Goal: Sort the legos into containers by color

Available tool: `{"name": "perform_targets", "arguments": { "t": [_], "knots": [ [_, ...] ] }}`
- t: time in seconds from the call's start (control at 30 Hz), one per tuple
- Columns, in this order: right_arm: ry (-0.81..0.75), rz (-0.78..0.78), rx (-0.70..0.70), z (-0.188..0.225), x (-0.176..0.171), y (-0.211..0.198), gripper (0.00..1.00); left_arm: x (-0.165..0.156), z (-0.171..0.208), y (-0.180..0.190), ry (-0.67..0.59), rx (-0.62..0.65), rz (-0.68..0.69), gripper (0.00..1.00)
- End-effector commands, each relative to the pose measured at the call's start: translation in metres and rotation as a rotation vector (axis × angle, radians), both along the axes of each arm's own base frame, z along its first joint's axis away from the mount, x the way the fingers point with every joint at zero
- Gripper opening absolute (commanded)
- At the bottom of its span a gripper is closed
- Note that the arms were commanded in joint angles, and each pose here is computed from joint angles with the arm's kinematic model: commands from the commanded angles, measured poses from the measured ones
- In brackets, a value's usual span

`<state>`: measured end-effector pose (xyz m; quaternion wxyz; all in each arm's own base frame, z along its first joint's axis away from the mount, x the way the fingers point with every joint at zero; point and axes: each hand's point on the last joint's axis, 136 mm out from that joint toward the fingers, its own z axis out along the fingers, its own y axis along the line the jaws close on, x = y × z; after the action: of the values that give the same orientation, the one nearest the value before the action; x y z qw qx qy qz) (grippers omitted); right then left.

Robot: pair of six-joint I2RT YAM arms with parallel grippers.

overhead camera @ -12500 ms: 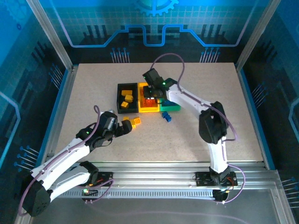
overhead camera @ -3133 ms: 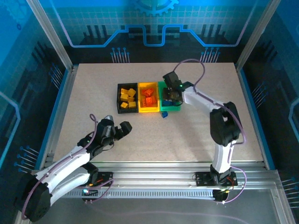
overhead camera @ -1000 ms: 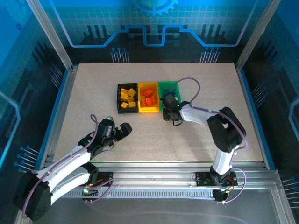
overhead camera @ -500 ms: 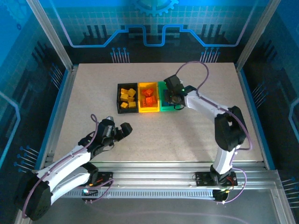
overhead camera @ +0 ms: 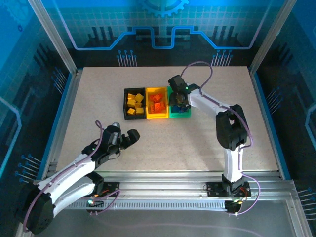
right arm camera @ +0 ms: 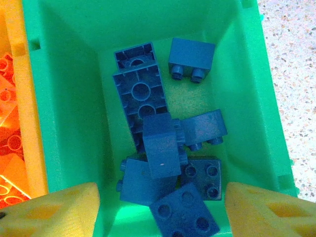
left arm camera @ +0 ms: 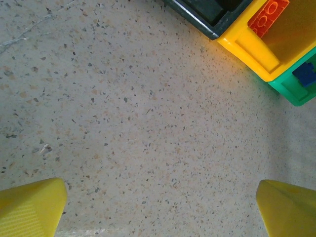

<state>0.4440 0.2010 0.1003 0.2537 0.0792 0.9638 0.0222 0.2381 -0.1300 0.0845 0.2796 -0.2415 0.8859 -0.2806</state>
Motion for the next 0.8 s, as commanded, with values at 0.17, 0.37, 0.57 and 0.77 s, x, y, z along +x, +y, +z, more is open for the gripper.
{"name": "perform_targets", "arguments": {
  "t": [0.17, 0.37, 0.57, 0.77],
  "knots": [
    [-0.255, -0.020, 0.138, 0.091, -0.013, -0.014, 0.72, 0.020, 0.062, 0.005, -0.135, 0.061, -0.006, 0.99],
    [-0.395, -0.031, 0.159, 0.123, -0.048, -0.042, 0.77, 0.043, 0.109, 0.026, -0.277, 0.170, 0.091, 0.99],
    [-0.436, -0.151, 0.106, 0.109, -0.081, -0.084, 1.00, 0.078, 0.138, 0.047, -0.478, 0.353, 0.170, 0.99],
    [-0.394, -0.208, 0.089, 0.086, -0.103, -0.105, 1.00, 0.116, 0.142, 0.112, -0.480, 0.595, 0.313, 0.99]
  ]
}}
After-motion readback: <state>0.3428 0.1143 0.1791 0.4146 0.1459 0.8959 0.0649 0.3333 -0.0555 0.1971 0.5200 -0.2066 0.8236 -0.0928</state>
